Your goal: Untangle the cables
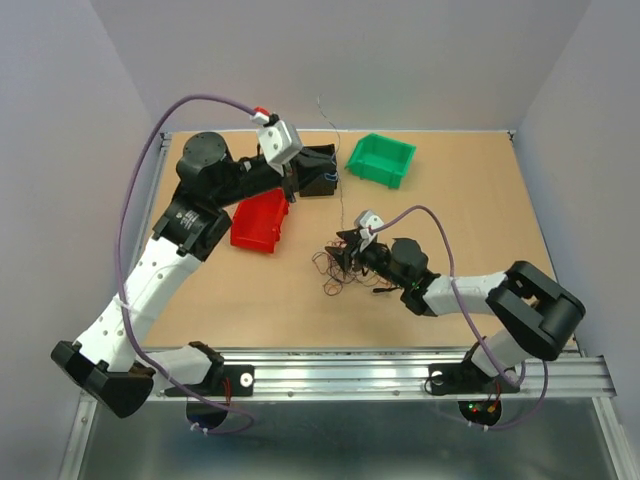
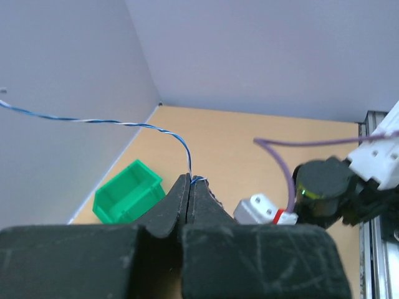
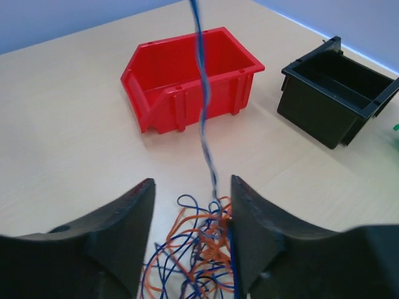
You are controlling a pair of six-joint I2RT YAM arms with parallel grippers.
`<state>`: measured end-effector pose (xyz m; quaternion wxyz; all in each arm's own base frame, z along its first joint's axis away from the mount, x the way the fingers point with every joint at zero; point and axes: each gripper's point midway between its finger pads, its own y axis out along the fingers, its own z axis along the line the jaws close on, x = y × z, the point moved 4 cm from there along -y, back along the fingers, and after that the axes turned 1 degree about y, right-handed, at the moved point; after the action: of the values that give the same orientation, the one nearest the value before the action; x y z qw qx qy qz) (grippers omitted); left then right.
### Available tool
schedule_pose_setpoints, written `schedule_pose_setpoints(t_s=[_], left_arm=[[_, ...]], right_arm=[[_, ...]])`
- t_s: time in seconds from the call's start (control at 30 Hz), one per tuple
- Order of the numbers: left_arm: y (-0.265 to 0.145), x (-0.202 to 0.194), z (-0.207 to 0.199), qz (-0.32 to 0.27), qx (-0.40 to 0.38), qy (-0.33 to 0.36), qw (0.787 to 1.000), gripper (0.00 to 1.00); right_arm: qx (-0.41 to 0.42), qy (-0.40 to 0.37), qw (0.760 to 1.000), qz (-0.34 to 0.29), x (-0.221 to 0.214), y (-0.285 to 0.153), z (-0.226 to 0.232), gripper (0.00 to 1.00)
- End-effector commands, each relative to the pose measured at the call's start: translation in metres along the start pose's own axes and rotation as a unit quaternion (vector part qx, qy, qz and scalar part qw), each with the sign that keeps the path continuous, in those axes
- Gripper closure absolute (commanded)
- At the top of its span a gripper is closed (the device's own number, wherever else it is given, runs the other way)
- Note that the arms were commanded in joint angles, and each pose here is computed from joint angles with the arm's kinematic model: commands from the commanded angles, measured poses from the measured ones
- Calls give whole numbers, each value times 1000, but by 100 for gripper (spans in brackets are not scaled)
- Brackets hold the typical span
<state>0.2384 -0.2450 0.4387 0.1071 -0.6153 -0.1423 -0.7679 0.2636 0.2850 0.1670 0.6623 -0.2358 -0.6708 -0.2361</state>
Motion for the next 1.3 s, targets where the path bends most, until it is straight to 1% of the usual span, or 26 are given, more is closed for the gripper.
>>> schedule_pose_setpoints(t_s=[0.0,0.1,0.13,0.2,0.23,0.3,0.33,0.37,0.4,0.43,0.47,0.53,0.57,0.63,0.67,0.7,0.73,0.83,0.87,0.9,0.93,0.97,1.03,1.13,1.17,1.27], left_arm=[[-10,93,5,-84,26,36,995,100],[-21,139,14,-119,69,54,989,100],[-34,173,22,-153,110,69,980,100],[-47,206,32,-187,160,81,966,100],[-68,241,35,-219,204,98,949,100],[-88,271,38,-253,245,115,929,100],[-102,289,41,-276,278,121,912,100],[-108,295,42,-284,290,126,905,100],[-114,303,43,-299,300,132,896,100],[-117,302,48,-300,320,131,889,100],[-121,304,50,-306,333,133,882,100],[-123,299,57,-299,358,133,874,100],[-131,299,64,-299,391,133,860,100],[-135,291,74,-292,429,128,845,100],[-141,286,81,-286,459,123,832,100],[-141,285,82,-285,465,127,829,100],[-133,276,84,-270,455,134,838,100],[-114,252,85,-235,429,144,860,100],[-111,245,88,-225,432,143,862,100],[-109,240,91,-222,440,141,859,100],[-106,227,99,-205,456,137,855,100],[-104,222,103,-195,463,142,853,100],[-99,211,108,-182,467,144,853,100],[-88,188,111,-160,457,148,862,100],[-82,175,114,-144,458,148,865,100],[-79,151,125,-120,477,144,859,100]], right_arm=[[-12,-1,997,-79,28,22,-4,50],[-9,22,998,-57,6,26,-1,55],[-19,36,998,-54,1,26,-3,56],[-32,56,997,-31,-22,19,-4,57],[-42,62,997,-31,-29,16,-6,57],[-42,70,996,-29,-38,11,-5,57],[-61,75,995,-29,-42,5,-9,57],[-66,78,994,-29,-44,4,-10,64],[-71,80,994,-27,-46,2,-11,68],[-76,86,993,-30,-45,0,-12,72],[-89,89,992,-26,-48,-5,-15,82],[-104,98,989,-37,-42,-11,-18,84],[-135,104,985,-32,-47,-21,-25,84],[-179,122,975,-39,-46,-33,-35,87],[-218,129,966,-56,-39,-41,-44,87],[-240,132,960,-50,-45,-52,-49,87],[-266,141,951,-70,-35,-60,-55,89],[-306,153,936,-80,-34,-78,-64,92],[-330,153,928,-84,-34,-85,-69,93],[-340,156,922,-96,-26,-90,-72,96],[-354,154,919,-83,-32,-95,-75,98],[-372,158,910,-94,-26,-102,-80,99],[-384,155,905,-94,-25,-109,-83,99],[-402,150,898,-102,-17,-120,-87,99],[-409,146,896,-95,-19,-123,-88,99],[-405,147,897,-101,-15,-129,-87,99]])
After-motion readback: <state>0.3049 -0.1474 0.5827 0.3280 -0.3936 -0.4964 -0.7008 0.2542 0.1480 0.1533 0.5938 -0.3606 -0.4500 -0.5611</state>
